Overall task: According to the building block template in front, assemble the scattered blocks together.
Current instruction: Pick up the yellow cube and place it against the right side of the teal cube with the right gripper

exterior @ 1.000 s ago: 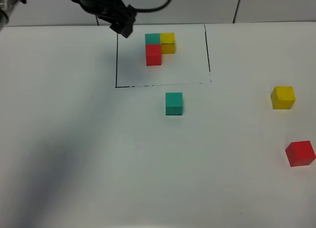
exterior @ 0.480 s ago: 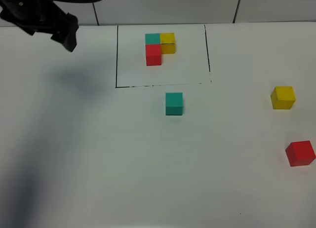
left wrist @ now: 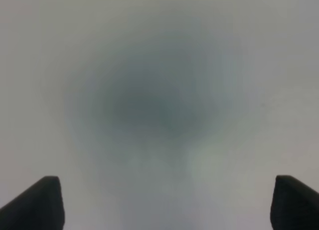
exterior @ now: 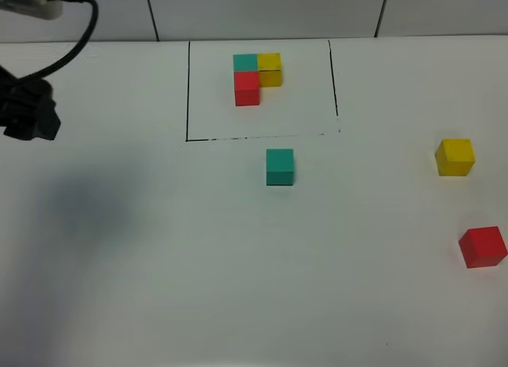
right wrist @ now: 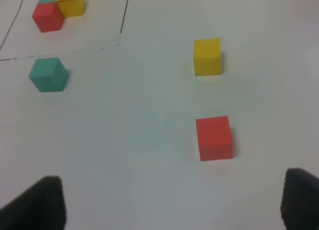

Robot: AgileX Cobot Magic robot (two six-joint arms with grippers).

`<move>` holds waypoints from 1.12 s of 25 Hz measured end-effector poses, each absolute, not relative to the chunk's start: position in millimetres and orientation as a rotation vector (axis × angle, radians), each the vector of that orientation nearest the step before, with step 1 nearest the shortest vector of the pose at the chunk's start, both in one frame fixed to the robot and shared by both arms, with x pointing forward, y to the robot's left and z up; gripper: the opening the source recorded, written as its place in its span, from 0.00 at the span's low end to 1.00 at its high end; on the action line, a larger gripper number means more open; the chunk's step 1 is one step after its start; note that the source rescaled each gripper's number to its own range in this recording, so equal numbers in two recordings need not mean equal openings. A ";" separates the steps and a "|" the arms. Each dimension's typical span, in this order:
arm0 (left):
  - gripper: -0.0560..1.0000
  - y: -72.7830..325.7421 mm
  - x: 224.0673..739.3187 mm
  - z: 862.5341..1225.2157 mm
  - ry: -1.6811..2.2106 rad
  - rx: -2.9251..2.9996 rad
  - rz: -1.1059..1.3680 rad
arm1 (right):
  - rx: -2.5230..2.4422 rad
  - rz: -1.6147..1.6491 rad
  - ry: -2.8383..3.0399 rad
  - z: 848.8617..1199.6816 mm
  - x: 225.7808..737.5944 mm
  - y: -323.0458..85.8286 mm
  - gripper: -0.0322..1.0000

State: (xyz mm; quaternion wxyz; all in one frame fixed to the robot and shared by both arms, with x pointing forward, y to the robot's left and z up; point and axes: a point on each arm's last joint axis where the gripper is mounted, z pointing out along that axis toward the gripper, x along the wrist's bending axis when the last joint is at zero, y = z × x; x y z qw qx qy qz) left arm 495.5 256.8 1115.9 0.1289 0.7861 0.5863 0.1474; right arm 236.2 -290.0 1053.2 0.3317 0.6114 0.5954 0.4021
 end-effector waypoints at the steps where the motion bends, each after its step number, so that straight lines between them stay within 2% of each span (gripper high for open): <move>1: 0.81 259.4 485.2 1119.3 1.710 2.245 0.461 | 1.598 1.051 1.556 1053.2 236.2 -290.0 0.76; 10: 0.80 282.5 381.8 1129.7 1.678 1.953 0.682 | 1.599 1.051 1.555 1053.2 236.2 -290.0 0.76; 28: 0.74 297.8 247.4 1057.7 1.509 1.741 0.695 | 1.599 1.051 1.555 1053.2 236.2 -290.0 0.76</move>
